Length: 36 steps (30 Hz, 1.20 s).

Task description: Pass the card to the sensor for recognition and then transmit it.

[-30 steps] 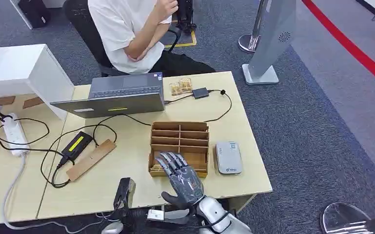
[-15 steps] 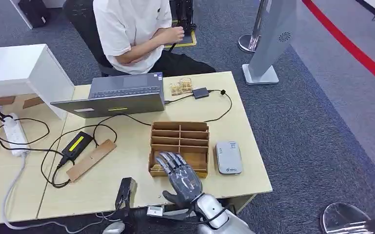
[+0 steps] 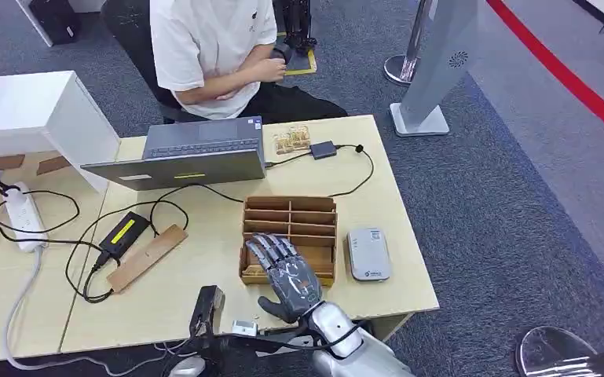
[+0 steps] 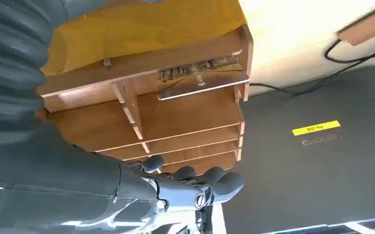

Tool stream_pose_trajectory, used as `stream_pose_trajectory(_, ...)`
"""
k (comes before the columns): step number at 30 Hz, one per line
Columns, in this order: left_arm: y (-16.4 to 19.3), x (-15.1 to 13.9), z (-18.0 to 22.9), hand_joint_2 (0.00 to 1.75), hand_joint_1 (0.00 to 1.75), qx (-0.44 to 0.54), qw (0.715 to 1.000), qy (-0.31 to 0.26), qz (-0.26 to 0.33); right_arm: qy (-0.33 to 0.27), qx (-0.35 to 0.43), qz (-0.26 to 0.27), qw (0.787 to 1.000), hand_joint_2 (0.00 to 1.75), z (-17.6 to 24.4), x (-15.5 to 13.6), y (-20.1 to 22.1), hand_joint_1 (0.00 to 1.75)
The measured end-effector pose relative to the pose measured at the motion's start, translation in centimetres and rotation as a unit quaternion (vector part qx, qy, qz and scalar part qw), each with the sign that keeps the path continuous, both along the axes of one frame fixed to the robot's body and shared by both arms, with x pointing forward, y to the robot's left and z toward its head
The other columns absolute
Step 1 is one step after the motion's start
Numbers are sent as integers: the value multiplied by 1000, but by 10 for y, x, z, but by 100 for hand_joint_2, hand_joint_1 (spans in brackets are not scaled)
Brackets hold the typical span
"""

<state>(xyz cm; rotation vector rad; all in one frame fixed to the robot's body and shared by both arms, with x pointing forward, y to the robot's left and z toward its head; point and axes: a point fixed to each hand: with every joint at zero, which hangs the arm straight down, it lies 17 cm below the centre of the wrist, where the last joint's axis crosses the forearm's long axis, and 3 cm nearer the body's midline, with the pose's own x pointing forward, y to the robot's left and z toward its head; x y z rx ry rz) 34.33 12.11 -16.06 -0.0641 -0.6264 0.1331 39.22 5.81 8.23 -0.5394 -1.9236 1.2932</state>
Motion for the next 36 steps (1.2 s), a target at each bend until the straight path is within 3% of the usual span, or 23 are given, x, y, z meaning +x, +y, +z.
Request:
stream_pose_trajectory(25, 0, 1, 1, 175, 0, 10, 1000, -3, -2, 3, -9, -1, 1000, 175, -6, -1, -1, 0)
stream_pose_trajectory(26, 0, 1, 1, 175, 0, 9, 1000, -3, -2, 3, -9, -1, 1000, 175, -6, -1, -1, 84)
stream_pose_trajectory(27, -1, 1, 1, 175, 0, 9, 1000, -3, -3, 3, -9, -1, 1000, 175, -6, -1, -1, 84)
stream_pose_trajectory(28, -1, 0, 1, 175, 0, 8, 1000, -3, -3, 3, -9, -1, 1000, 175, -6, -1, 0, 175)
stream_pose_trajectory(36, -2, 0, 1, 175, 0, 6, 1000, -2, -4, 13, -6, -1, 1000, 175, -8, -1, -1, 175)
